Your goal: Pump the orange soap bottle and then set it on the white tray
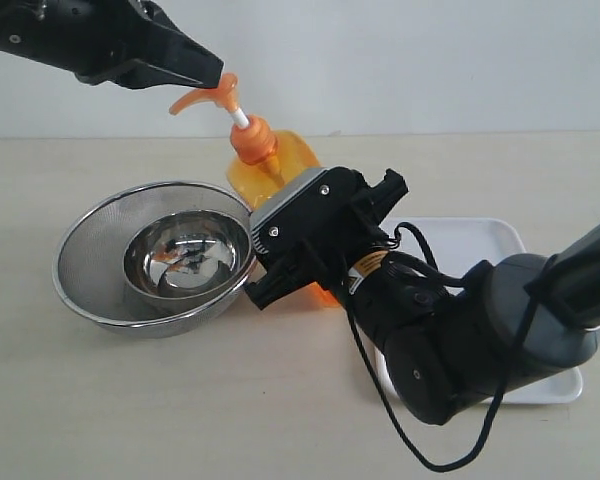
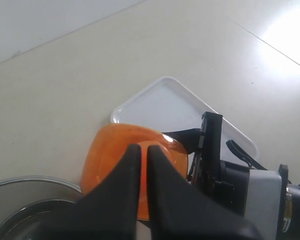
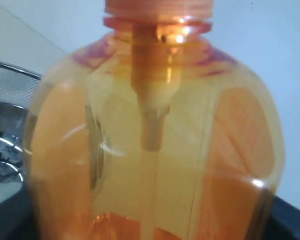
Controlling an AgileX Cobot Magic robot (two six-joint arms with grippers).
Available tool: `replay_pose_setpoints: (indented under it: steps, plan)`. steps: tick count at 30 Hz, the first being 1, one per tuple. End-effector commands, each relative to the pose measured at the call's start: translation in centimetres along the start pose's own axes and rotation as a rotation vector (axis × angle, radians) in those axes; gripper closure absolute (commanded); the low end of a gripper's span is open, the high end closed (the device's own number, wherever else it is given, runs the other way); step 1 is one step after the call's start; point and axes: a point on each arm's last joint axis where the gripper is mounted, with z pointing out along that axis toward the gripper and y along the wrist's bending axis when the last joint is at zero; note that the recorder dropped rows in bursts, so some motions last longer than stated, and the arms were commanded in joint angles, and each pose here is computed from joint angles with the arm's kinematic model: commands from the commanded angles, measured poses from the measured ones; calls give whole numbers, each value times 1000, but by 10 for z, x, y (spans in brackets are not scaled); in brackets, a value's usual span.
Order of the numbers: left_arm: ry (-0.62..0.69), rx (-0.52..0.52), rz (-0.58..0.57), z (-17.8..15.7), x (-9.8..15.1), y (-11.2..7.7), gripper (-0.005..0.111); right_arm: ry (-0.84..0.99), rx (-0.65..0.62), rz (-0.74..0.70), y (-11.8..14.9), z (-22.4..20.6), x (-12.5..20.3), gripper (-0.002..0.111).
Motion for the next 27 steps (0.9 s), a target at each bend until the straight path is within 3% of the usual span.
replay_pose_setpoints:
  steps: [1, 27]
  plan:
    - [87, 23, 19, 14, 17, 0, 102, -50, -24, -11, 1, 0, -9, 107]
    - [153, 9, -16, 34, 37, 11, 102, -50, -25, -7, 1, 0, -9, 107]
